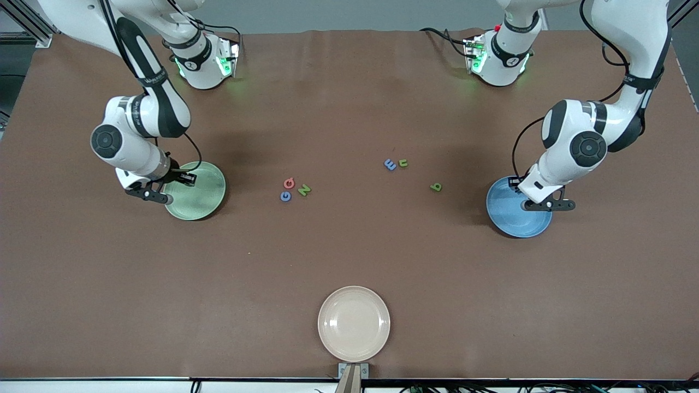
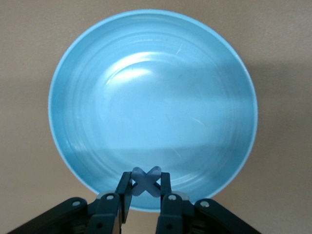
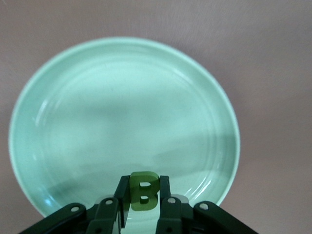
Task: Sort upper and lower case letters into plates
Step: 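Drop the x into the blue plate while the right gripper drops B in green plate, then reach the left gripper to the green q while the right gripper reaches the G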
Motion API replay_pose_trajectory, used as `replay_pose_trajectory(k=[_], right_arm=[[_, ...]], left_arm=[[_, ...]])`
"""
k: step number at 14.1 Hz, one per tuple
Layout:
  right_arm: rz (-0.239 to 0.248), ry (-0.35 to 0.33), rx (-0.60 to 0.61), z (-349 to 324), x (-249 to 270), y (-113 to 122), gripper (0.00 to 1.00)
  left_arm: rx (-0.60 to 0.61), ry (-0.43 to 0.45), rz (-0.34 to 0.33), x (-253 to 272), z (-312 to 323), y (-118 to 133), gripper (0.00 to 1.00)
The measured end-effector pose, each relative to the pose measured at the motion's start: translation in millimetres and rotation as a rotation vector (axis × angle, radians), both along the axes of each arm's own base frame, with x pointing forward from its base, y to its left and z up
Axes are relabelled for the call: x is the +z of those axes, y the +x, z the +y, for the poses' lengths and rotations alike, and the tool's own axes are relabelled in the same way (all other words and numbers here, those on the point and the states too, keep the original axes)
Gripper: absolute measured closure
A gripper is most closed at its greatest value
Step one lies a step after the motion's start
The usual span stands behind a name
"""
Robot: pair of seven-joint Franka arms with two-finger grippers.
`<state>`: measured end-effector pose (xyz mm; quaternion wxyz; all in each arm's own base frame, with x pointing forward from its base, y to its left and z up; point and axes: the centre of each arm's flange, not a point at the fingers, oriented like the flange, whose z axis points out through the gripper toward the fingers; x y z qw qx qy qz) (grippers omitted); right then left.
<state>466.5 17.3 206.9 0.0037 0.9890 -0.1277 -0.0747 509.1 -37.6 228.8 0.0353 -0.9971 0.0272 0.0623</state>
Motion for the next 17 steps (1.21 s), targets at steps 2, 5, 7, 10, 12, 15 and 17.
replay_pose_trajectory(k=[2,5,7,10,12,15,17], right_arm=[[0.010,0.000,0.004,2,-7,-2,0.67],[0.004,0.000,0.006,3,-5,2,0.39],[0.009,0.001,0.004,11,7,14,0.19],[-0.007,-0.015,-0.060,56,43,42,0.00],[-0.043,-0.019,-0.087,106,62,51,0.00],[-0.066,0.015,-0.127,179,62,43,0.00],[-0.091,0.030,-0.162,217,44,38,0.00]], left_arm=[[-0.034,-0.009,0.011,-11,9,0,0.73],[-0.071,0.012,0.017,-25,26,-1,0.73],[-0.078,0.011,0.011,-34,32,0,0.73],[-0.082,0.007,0.010,-37,31,0,0.73],[-0.084,0.006,0.008,-36,29,1,0.66],[-0.093,0.004,-0.009,-31,25,5,0.37],[-0.118,-0.002,-0.033,-20,7,10,0.18]])
